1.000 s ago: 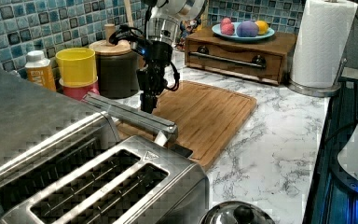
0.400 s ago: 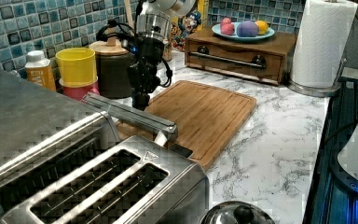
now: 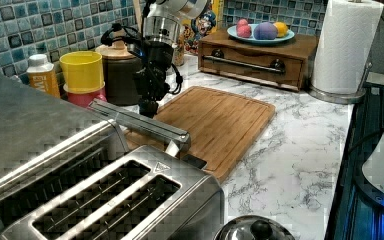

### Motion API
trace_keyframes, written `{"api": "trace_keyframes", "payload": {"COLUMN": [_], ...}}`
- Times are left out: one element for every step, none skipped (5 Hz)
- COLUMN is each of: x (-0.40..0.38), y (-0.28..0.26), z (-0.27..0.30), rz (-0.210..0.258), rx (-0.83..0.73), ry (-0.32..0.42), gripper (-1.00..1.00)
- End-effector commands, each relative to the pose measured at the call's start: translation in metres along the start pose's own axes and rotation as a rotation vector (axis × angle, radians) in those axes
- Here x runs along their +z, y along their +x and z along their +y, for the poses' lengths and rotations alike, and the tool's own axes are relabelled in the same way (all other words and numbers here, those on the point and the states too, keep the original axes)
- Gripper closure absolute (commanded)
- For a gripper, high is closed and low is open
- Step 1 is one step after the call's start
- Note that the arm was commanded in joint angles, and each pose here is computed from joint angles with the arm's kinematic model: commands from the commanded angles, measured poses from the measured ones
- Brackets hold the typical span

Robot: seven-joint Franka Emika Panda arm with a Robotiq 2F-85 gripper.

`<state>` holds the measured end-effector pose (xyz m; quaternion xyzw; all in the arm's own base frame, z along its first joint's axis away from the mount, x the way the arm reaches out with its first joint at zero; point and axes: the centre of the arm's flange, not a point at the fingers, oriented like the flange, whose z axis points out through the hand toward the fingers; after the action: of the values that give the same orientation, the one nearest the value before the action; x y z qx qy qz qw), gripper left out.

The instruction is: Close the oven.

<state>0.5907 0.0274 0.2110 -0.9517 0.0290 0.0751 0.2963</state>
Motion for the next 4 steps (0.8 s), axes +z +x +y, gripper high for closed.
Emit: {"api": "trace_keyframes", "payload": {"x": [-0.044,-0.058,-0.066,-0.075], "y": [0.017,0.005,-0.006,-0.016], "z": [-0.185,-0.23,-0.26,-0.284], "rz": [0.154,0.167,0.189,0.219], "rx": [-0.253,-0.338,-0.401,-0.438], "ry": [0.102,0.105,0.09,0.086], "gripper": [1.0,1.0,1.0,1.0]}}
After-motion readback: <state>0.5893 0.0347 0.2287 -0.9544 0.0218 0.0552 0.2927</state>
